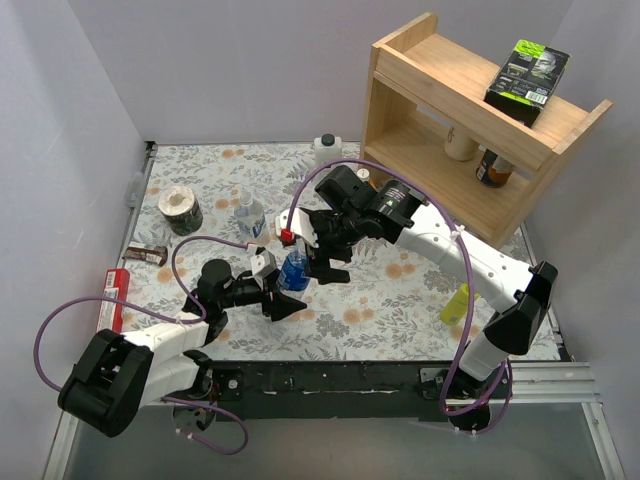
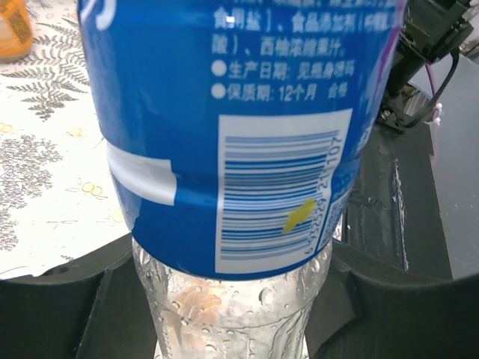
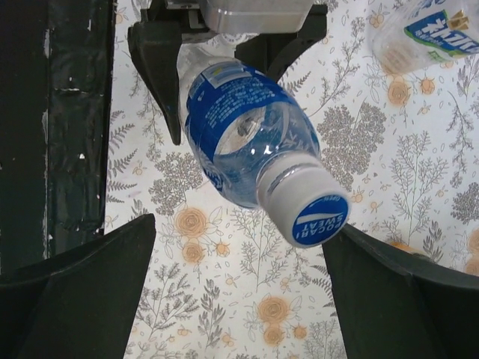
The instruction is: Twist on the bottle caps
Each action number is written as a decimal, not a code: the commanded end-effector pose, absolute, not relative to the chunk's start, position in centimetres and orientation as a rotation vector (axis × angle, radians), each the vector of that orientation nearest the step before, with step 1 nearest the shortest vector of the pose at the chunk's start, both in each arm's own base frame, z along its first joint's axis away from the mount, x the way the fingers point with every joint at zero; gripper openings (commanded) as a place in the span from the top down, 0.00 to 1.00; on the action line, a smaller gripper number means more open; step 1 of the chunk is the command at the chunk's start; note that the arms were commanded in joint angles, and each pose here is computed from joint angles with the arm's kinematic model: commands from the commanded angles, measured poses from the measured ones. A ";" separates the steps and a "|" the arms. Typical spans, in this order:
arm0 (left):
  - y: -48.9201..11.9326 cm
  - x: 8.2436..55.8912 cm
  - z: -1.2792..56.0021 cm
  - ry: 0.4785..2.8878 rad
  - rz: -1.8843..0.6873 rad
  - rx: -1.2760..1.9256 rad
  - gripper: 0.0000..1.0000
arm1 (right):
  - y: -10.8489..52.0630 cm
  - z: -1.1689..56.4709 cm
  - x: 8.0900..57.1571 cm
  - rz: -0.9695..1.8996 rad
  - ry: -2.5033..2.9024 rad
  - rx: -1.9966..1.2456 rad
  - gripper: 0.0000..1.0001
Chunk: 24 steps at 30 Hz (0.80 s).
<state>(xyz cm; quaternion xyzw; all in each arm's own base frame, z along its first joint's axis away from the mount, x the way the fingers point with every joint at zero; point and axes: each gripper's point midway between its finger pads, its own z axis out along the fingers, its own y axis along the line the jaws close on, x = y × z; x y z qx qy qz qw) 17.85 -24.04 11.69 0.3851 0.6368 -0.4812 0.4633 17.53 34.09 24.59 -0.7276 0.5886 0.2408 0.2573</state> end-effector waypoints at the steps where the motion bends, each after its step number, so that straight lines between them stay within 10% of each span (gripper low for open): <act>1: -23.6 19.1 12.8 1.535 -1.132 0.892 1.00 | 32.3 25.7 16.3 0.644 1.628 -1.980 0.03; 12: -23.8 18.4 12.3 1.537 -1.160 0.950 1.00 | 34.1 29.9 22.1 0.631 1.628 -1.766 0.03; 24: -23.8 18.4 12.2 1.548 -1.164 0.957 1.00 | 37.2 29.0 18.0 0.835 1.428 -1.895 0.02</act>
